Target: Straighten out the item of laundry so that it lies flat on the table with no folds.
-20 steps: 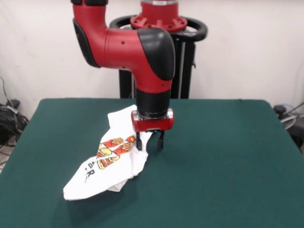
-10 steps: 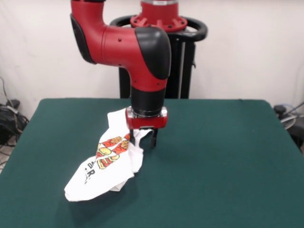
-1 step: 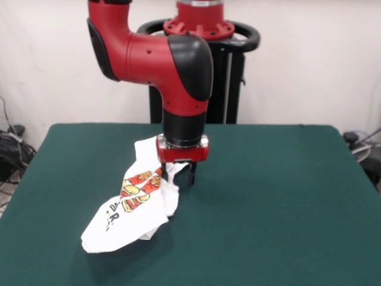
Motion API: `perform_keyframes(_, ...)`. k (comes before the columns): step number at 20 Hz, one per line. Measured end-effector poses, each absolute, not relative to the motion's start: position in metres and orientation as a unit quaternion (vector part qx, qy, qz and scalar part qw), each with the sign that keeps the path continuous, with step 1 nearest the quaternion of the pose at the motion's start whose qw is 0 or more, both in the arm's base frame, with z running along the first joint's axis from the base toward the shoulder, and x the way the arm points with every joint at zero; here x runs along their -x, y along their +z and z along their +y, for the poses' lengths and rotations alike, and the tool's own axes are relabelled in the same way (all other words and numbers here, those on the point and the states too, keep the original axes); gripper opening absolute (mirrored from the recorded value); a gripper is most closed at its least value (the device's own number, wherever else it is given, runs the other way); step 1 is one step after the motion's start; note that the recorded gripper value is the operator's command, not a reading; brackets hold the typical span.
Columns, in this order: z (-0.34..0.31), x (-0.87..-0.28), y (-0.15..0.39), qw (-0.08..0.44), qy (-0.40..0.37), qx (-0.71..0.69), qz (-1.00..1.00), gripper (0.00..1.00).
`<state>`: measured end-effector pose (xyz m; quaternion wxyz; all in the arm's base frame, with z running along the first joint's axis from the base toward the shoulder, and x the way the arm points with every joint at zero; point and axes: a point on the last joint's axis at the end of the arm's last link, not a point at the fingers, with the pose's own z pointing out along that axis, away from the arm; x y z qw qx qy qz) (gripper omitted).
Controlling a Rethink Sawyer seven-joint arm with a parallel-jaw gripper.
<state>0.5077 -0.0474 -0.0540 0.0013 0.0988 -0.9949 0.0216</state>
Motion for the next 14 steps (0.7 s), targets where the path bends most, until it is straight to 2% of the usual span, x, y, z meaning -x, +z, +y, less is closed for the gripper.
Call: perform_keyframes(14,-0.0471,-0.5026,-0.0481,0.01,0.058,-0.123,-0.991,1.0)
